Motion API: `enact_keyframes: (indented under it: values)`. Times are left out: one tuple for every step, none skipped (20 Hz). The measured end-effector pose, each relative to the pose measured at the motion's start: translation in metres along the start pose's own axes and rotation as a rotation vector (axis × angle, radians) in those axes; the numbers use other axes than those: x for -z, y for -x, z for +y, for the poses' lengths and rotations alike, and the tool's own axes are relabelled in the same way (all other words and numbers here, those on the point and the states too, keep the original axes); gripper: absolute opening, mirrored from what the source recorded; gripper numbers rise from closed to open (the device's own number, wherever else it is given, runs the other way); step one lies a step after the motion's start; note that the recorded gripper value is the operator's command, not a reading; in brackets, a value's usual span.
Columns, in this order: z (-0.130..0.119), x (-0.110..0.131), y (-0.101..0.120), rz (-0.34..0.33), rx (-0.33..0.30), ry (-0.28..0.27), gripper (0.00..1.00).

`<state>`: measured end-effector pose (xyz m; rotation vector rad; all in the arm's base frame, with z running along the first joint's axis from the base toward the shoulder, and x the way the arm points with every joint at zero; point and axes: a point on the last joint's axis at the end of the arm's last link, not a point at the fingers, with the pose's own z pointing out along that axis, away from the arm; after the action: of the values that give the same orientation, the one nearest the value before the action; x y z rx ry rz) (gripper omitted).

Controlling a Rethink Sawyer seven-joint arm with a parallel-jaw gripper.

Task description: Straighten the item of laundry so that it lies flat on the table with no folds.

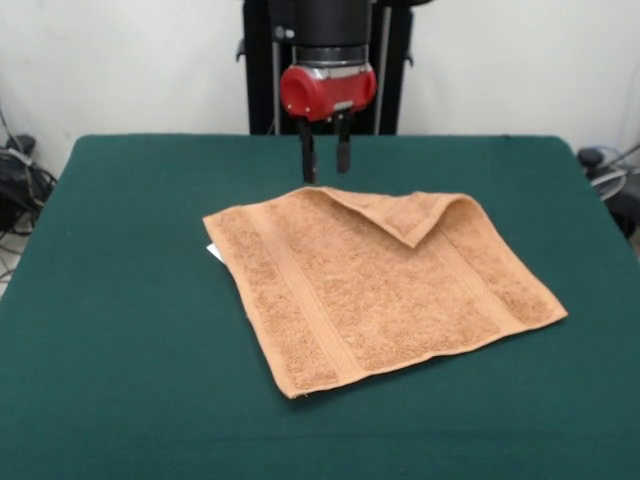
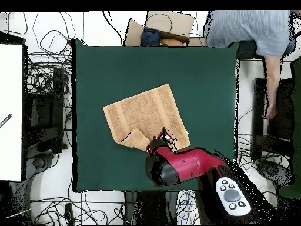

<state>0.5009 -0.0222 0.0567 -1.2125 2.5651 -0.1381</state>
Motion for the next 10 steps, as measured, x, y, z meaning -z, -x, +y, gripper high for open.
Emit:
enact_keyframes:
  values:
    - [0.0, -0.002, 0.001, -0.004, 0.006, -0.003, 1.0]
    - [-0.001, -0.003, 0.001, -0.007, 0.013, -0.005, 1.0]
    - [-0.001, -0.006, 0.004, -0.017, 0.03, -0.014, 1.0]
    - [0.0, -0.008, 0.006, -0.024, 0.042, -0.02, 1.0]
    - [0.0, -0.011, 0.008, -0.032, 0.055, -0.026, 1.0]
    - [0.001, -0.012, 0.01, -0.039, 0.065, -0.032, 1.0]
    - [0.002, -0.013, 0.011, -0.043, 0.07, -0.035, 1.0]
    - [0.004, -0.016, 0.015, -0.053, 0.083, -0.044, 1.0]
    - [0.005, -0.017, 0.017, -0.061, 0.09, -0.049, 1.0]
    - [0.007, -0.02, 0.021, -0.076, 0.103, -0.063, 1.0]
